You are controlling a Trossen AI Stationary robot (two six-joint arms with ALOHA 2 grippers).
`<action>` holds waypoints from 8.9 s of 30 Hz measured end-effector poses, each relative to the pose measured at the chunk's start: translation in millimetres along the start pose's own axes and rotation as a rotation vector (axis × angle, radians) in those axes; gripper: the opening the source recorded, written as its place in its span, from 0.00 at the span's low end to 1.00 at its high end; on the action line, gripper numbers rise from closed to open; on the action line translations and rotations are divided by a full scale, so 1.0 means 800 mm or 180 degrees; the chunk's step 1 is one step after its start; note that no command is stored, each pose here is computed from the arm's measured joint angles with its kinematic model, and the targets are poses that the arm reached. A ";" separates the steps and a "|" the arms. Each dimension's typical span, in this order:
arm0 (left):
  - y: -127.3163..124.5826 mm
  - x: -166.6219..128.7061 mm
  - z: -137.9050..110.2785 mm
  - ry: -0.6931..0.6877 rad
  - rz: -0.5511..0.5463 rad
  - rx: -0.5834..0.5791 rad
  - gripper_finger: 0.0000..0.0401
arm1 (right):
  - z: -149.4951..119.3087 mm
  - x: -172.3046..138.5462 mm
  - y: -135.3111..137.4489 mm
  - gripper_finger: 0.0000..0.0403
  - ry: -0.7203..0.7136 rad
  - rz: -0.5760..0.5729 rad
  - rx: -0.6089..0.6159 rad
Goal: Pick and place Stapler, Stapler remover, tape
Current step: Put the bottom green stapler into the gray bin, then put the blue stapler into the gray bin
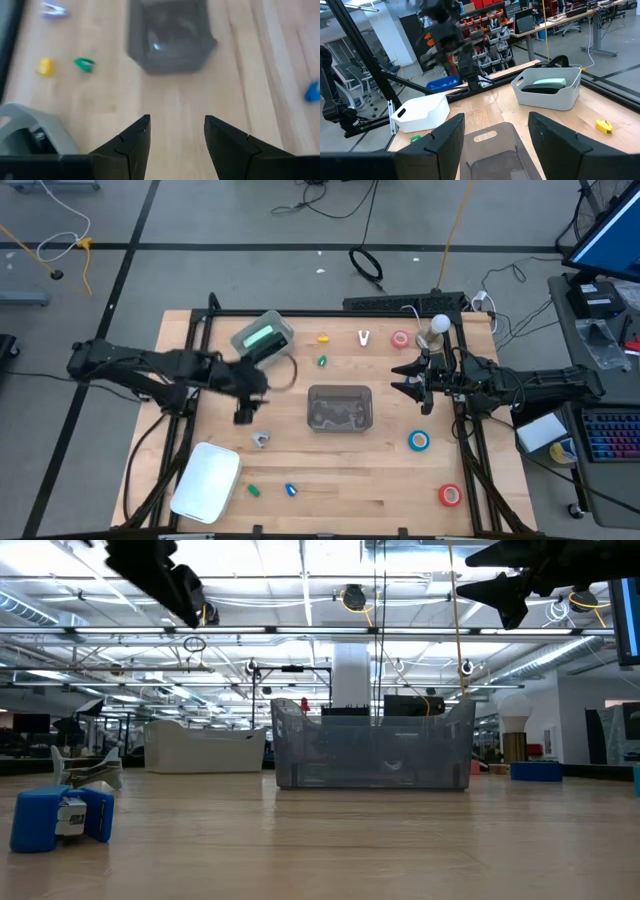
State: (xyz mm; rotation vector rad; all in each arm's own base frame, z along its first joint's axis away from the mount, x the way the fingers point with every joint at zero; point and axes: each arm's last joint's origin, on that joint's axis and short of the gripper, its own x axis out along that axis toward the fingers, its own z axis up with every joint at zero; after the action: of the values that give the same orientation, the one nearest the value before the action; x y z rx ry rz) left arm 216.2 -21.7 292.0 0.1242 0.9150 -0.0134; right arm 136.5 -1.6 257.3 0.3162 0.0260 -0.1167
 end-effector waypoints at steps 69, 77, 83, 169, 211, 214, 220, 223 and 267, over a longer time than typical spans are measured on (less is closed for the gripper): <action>-0.236 0.133 -0.043 0.0814 -0.1797 0.1468 0.46 | -0.001 0.000 0.000 0.53 0.0021 -0.0005 0.0001; -0.226 0.143 -0.044 0.0956 -0.1770 0.1527 0.46 | -0.001 0.000 0.000 0.53 0.0022 -0.0006 0.0000; -0.222 0.156 -0.048 0.1092 -0.1848 0.1477 0.46 | -0.001 0.000 0.000 0.53 0.0021 -0.0006 0.0002; 0.104 0.060 0.028 0.0036 0.1805 -0.0546 0.19 | -0.003 0.000 -0.001 0.53 0.0068 -0.0020 -0.0057; 0.226 0.120 -0.109 0.2344 0.1525 -0.2018 0.20 | -0.004 0.000 -0.001 0.53 0.0091 -0.0028 0.0010; 0.227 0.120 -0.109 0.2344 0.1538 -0.2022 0.20 | -0.004 0.000 -0.001 0.53 0.0092 -0.0029 0.0008; 0.228 0.119 -0.109 0.2389 0.1682 -0.1974 0.23 | -0.004 0.000 -0.001 0.53 0.0092 -0.0029 0.0007; 0.228 0.119 -0.109 0.2390 0.1683 -0.1972 0.28 | -0.004 0.000 -0.001 0.53 0.0092 -0.0029 0.0007; -0.081 0.051 0.047 -0.0541 -0.0455 0.0981 0.49 | -0.004 0.000 -0.001 0.53 0.0090 -0.0029 0.0008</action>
State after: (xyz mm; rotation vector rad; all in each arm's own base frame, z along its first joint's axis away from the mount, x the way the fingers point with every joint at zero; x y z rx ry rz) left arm 266.6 -88.4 276.2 0.3389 0.7454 -0.2945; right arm 136.4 -1.6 254.2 0.3203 0.0553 -0.1214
